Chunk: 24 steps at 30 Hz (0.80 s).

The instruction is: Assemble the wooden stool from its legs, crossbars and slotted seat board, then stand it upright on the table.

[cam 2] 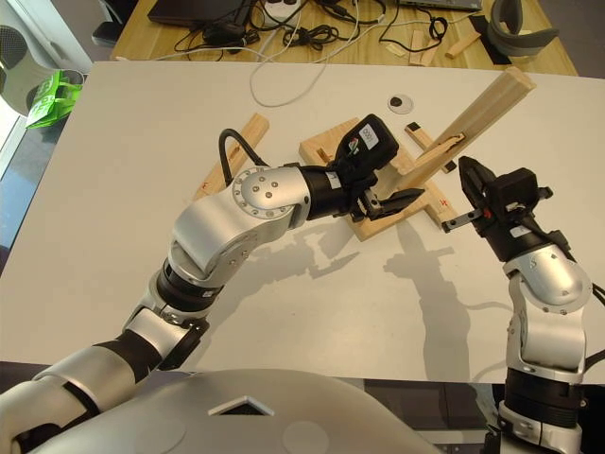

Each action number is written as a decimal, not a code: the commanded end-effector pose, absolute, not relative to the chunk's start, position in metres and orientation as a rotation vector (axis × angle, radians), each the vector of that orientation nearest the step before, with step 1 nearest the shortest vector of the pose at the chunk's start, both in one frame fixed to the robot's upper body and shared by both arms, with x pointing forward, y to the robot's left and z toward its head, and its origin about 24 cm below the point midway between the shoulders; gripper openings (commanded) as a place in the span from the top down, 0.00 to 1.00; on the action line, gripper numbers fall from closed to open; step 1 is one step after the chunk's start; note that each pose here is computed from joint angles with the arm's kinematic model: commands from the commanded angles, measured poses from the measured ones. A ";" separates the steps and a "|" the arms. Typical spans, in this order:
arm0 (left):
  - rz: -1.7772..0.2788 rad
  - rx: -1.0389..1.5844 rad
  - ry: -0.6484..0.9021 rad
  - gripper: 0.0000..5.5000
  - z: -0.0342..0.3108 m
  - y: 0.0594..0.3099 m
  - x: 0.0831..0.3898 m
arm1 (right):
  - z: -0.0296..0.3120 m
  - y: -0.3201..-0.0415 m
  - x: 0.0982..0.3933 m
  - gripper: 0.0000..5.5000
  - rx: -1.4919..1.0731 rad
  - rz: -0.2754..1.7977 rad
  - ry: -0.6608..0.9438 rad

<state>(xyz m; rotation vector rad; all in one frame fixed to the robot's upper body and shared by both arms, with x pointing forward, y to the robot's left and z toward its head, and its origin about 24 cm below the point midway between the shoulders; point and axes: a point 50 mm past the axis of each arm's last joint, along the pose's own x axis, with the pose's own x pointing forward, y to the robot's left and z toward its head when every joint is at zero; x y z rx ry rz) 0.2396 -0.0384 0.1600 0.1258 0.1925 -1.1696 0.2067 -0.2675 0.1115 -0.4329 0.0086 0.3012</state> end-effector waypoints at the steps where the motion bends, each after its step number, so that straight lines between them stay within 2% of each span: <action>1: -1.166 0.136 0.202 0.38 0.159 -0.038 0.240 | 0.112 -0.267 0.215 1.00 -0.429 0.302 -0.004; 24: -1.169 0.138 0.201 0.38 0.160 -0.039 0.240 | 0.112 -0.252 0.233 1.00 -0.338 0.321 0.021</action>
